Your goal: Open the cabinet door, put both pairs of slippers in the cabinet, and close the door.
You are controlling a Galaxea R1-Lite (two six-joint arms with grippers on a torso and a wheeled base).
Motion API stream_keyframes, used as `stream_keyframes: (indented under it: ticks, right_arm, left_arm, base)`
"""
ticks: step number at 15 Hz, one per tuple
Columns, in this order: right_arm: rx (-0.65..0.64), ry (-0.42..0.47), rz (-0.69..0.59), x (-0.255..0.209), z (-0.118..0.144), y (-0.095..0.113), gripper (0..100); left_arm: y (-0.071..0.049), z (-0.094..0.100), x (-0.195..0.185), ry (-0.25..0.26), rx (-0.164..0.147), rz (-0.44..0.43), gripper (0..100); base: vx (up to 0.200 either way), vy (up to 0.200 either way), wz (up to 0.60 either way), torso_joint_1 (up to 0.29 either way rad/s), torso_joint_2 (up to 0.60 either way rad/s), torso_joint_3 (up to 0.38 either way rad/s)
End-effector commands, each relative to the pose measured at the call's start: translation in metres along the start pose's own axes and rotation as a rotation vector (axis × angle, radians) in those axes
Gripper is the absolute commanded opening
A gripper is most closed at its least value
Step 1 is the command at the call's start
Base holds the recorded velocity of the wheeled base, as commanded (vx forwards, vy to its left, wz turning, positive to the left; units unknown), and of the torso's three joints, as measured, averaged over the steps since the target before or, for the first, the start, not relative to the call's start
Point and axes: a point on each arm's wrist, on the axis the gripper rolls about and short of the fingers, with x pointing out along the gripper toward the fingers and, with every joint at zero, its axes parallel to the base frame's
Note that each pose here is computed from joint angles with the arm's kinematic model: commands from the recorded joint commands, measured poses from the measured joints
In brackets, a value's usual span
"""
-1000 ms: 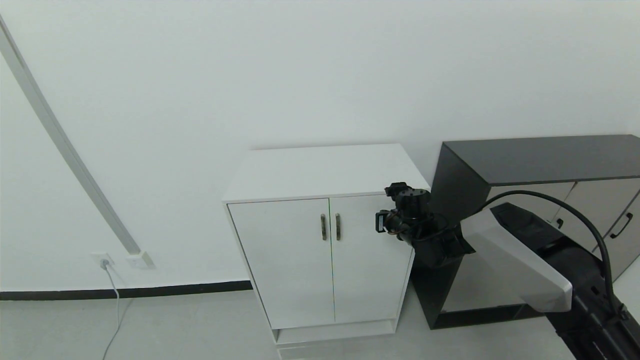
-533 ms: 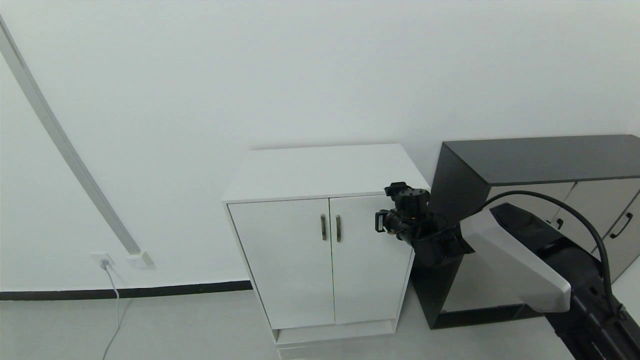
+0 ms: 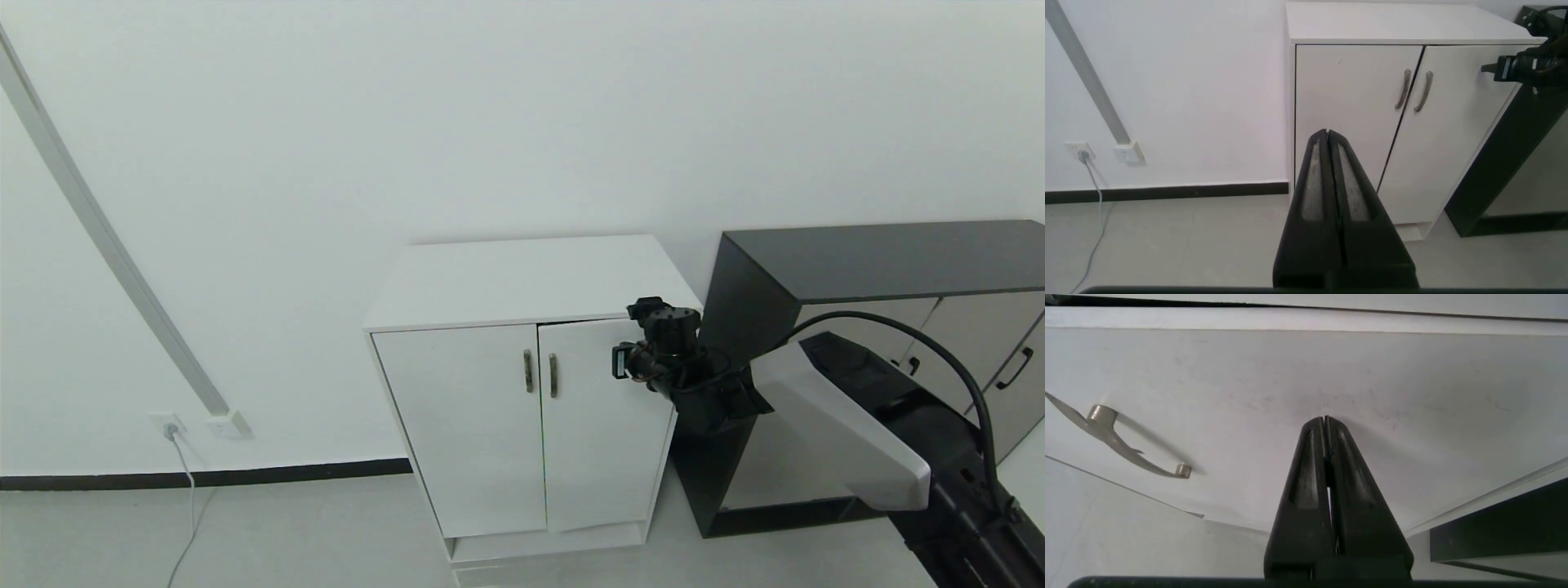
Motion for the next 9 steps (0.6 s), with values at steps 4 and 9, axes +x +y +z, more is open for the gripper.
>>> stream_keyframes:
  ticks: [4, 9]
  right_arm:
    - [-0.002, -0.005, 0.001, 0.0032, -0.0016, 0.0005, 0]
    - [-0.003, -0.004, 0.001, 0.0052, 0.0008, 0.0011, 0]
  left_arm:
    - [0.0, 0.0, 0.0001, 0.001, 0.0, 0.0, 0]
    - [0.0, 0.0, 0.0001, 0.001, 0.0, 0.0, 0]
  base:
    - [0.0, 0.0, 0.0, 0.0, 0.0, 0.0]
    - [0.0, 0.0, 0.0, 0.0, 0.0, 0.0]
